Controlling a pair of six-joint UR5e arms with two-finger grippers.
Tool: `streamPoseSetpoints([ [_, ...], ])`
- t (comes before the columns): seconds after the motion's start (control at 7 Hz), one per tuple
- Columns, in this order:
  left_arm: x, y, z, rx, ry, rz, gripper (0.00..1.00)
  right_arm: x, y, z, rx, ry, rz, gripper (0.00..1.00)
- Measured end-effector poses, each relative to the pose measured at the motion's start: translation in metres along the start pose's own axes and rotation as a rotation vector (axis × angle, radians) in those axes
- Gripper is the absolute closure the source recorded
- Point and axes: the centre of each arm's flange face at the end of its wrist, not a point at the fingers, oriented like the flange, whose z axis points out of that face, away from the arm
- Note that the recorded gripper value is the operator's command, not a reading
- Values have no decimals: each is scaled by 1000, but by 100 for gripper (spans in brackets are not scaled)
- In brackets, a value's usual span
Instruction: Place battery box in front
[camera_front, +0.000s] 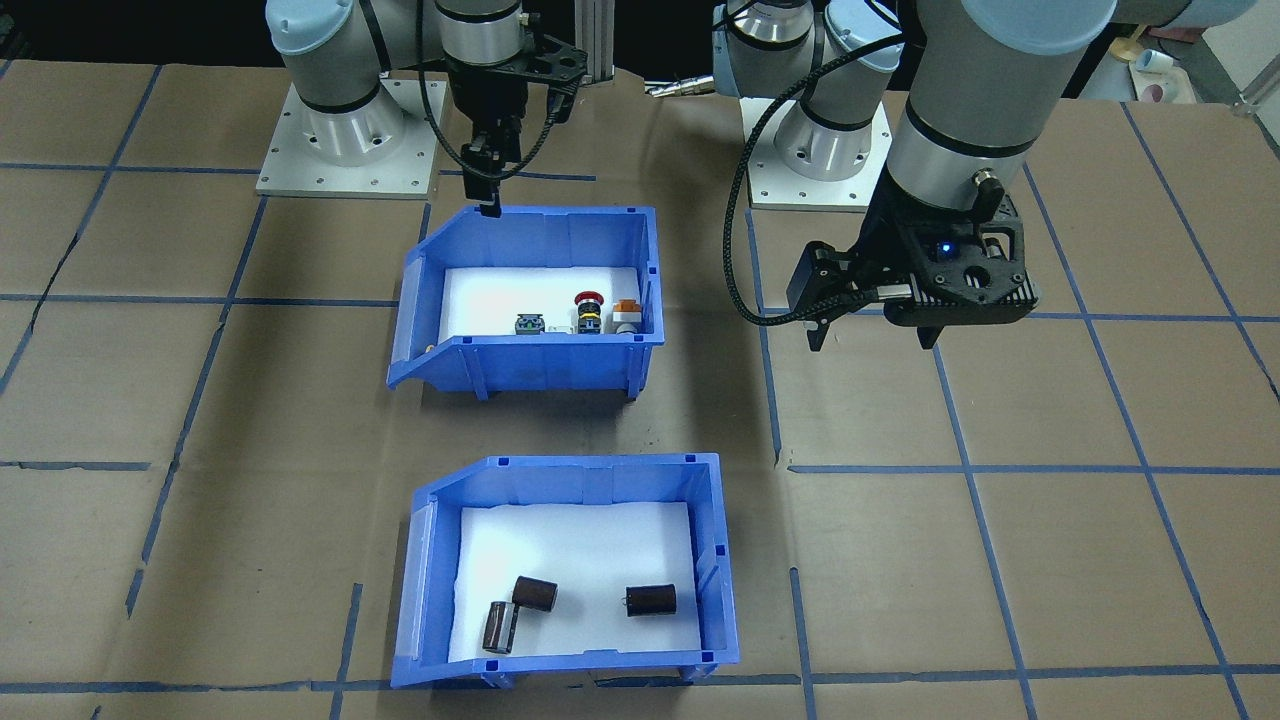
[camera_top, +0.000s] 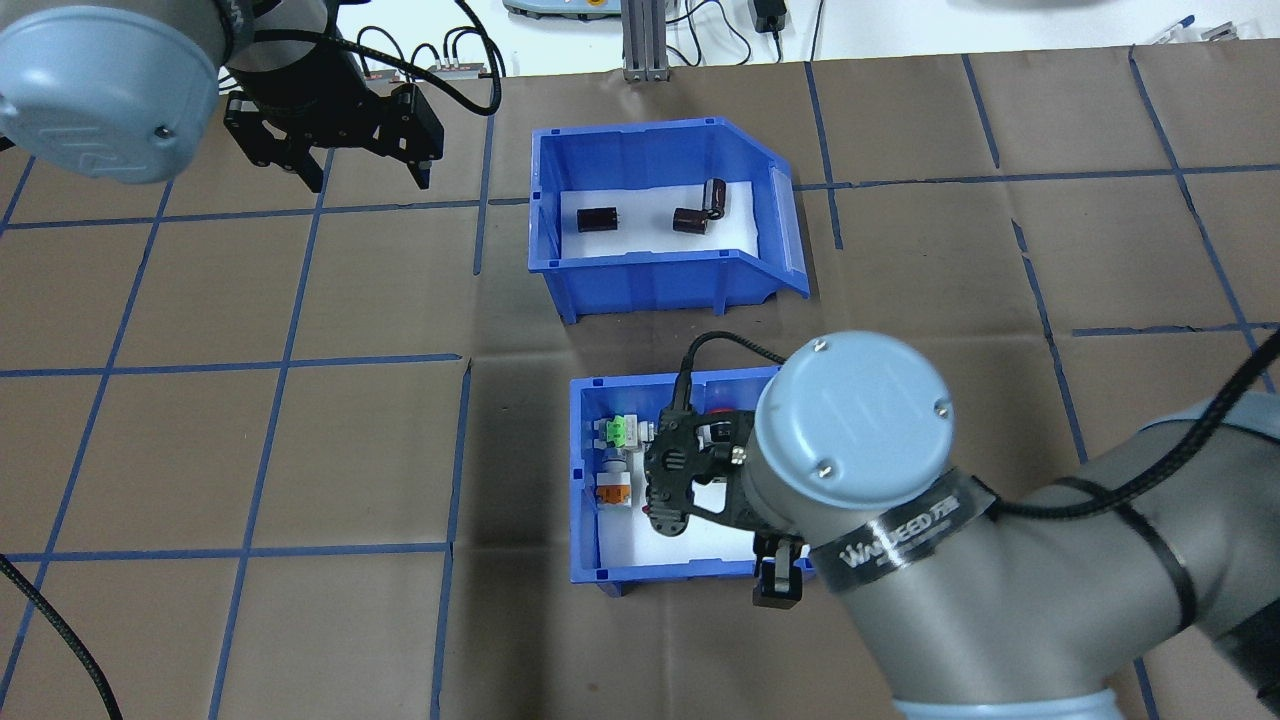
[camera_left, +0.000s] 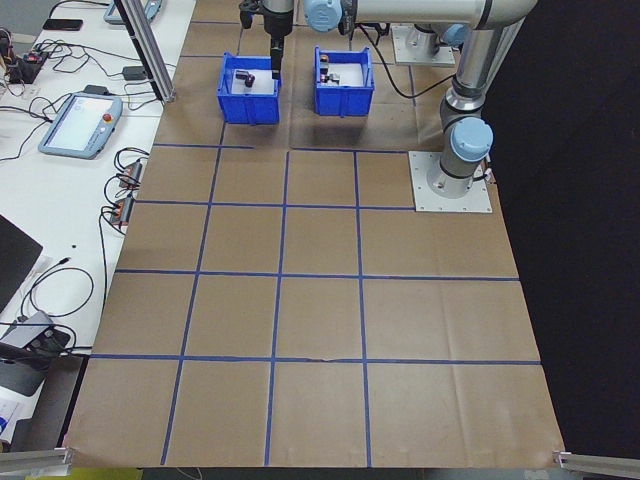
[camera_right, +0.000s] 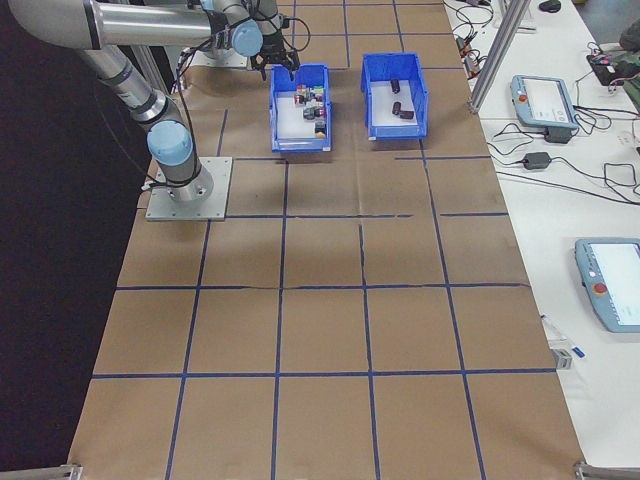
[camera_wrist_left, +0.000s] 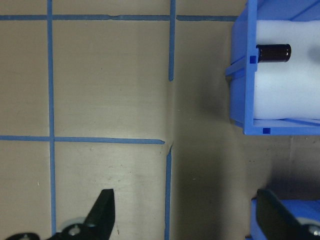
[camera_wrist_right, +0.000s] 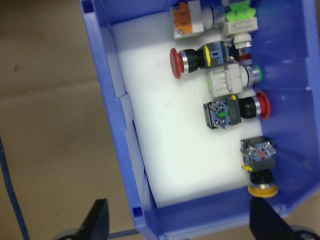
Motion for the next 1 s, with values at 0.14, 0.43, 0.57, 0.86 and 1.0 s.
streamPoseSetpoints([
  [0.14, -1, 7, -4, -15, -1, 2, 1, 26, 19, -16, 6, -47, 86, 0],
  [0.43, -4, 28, -21, -50, 3, 6, 1, 74, 54, -38, 52, -67, 246, 0],
  [0.57, -4, 43, -30, -65, 7, 11, 1, 96, 67, -45, 56, -63, 307, 0],
  [0.86, -5, 90, -33, -80, 12, 14, 1, 134, 75, -50, 43, -64, 492, 0],
  [1.0, -5, 111, -35, -75, 14, 15, 1, 152, 74, -52, 34, -66, 619, 0],
])
